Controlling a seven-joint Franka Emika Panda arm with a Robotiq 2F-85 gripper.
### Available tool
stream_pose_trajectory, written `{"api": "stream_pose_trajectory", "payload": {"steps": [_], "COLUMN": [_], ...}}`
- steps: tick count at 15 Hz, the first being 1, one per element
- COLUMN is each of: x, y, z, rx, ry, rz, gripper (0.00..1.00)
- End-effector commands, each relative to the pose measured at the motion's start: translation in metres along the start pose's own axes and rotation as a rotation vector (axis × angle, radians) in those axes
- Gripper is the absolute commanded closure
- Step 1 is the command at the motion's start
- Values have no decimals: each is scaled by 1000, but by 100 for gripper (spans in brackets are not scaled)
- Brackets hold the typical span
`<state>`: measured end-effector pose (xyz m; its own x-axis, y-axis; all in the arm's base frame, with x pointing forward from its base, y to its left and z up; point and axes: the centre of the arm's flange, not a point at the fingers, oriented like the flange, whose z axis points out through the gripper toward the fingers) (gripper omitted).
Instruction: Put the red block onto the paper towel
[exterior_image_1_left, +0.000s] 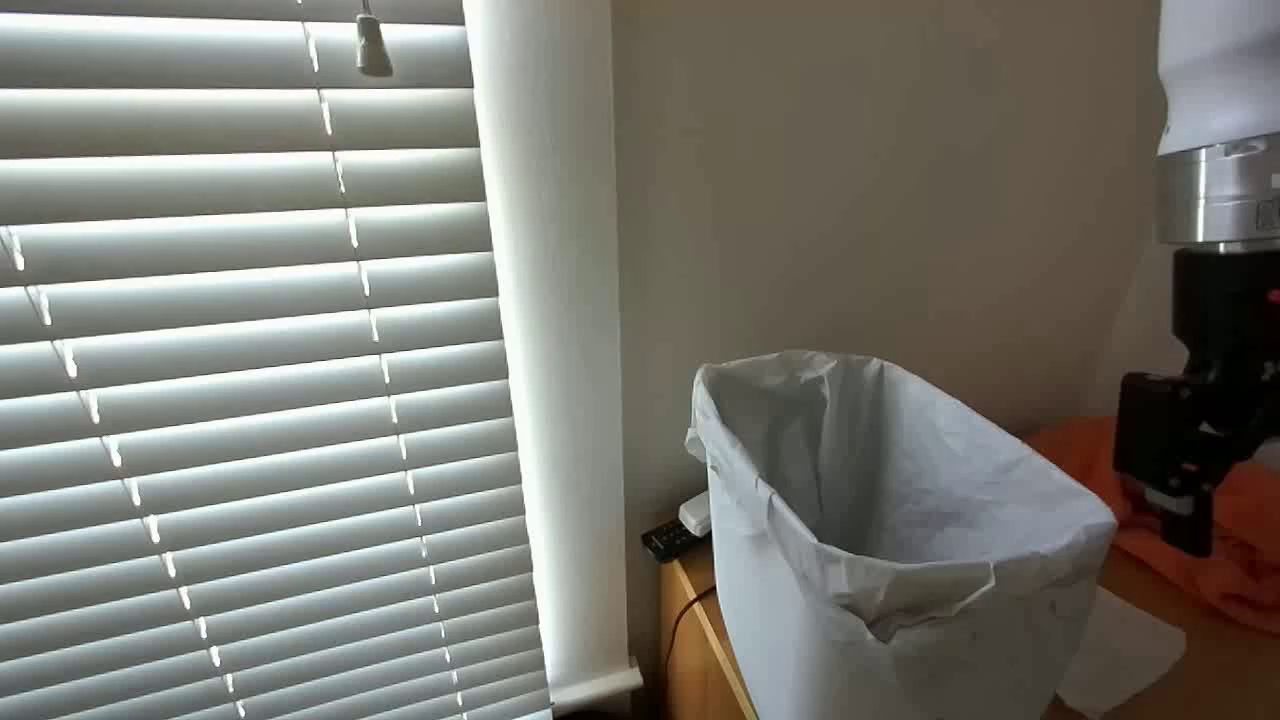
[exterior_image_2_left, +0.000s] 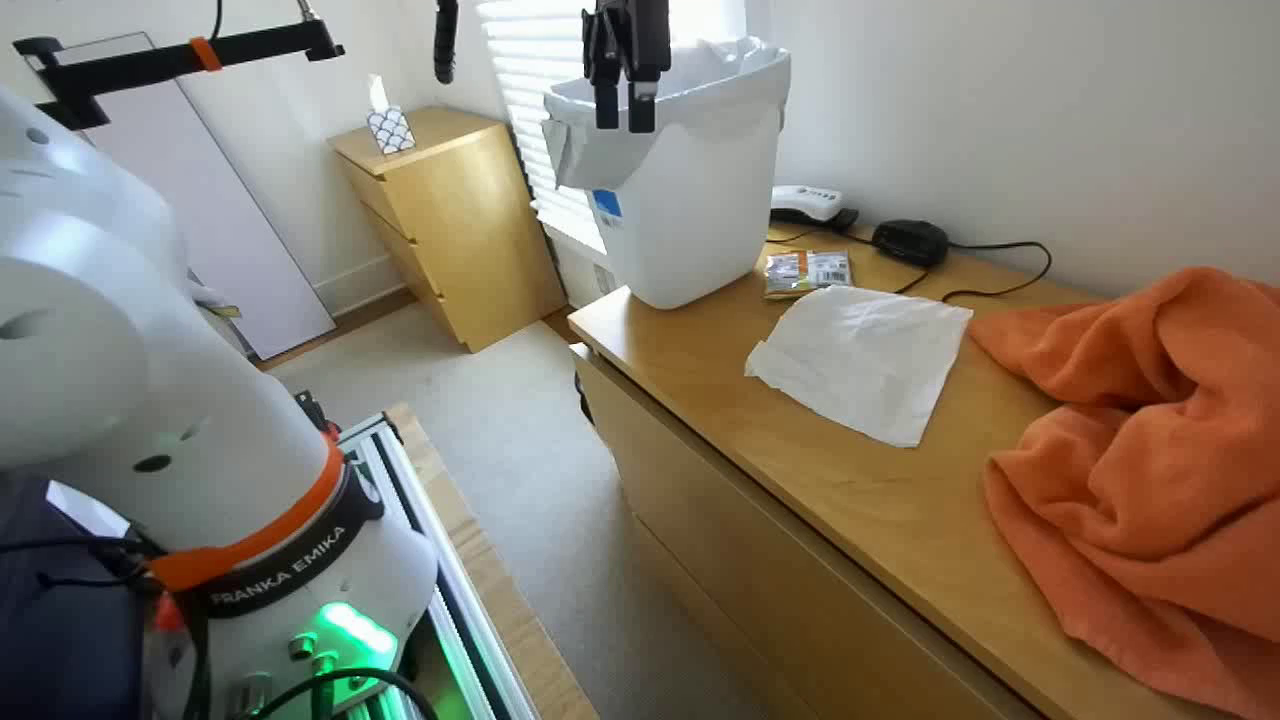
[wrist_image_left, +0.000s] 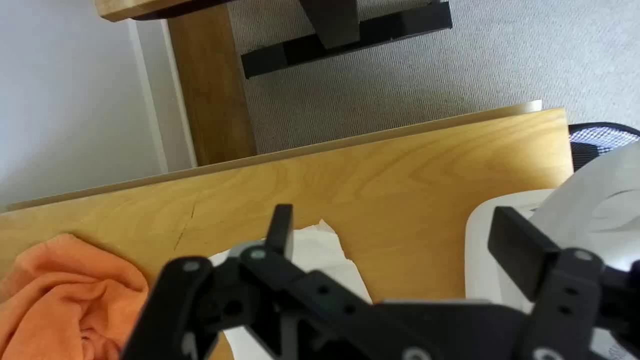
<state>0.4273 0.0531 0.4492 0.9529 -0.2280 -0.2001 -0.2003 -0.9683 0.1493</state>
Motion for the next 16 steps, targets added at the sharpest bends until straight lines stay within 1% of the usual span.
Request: {"api": "stream_pose_trajectory", "payload": {"steps": [1,10,11,13,16], "x": [0,0,8,12,19], "y": [0,0,12,35,80], "z": [0,0,7,14,32], "rx": [0,0,-4,29,71], "ry": [0,0,-9,-45,-70], "rz": [0,0,45,65,140], "gripper": [0,0,0,0,0]}}
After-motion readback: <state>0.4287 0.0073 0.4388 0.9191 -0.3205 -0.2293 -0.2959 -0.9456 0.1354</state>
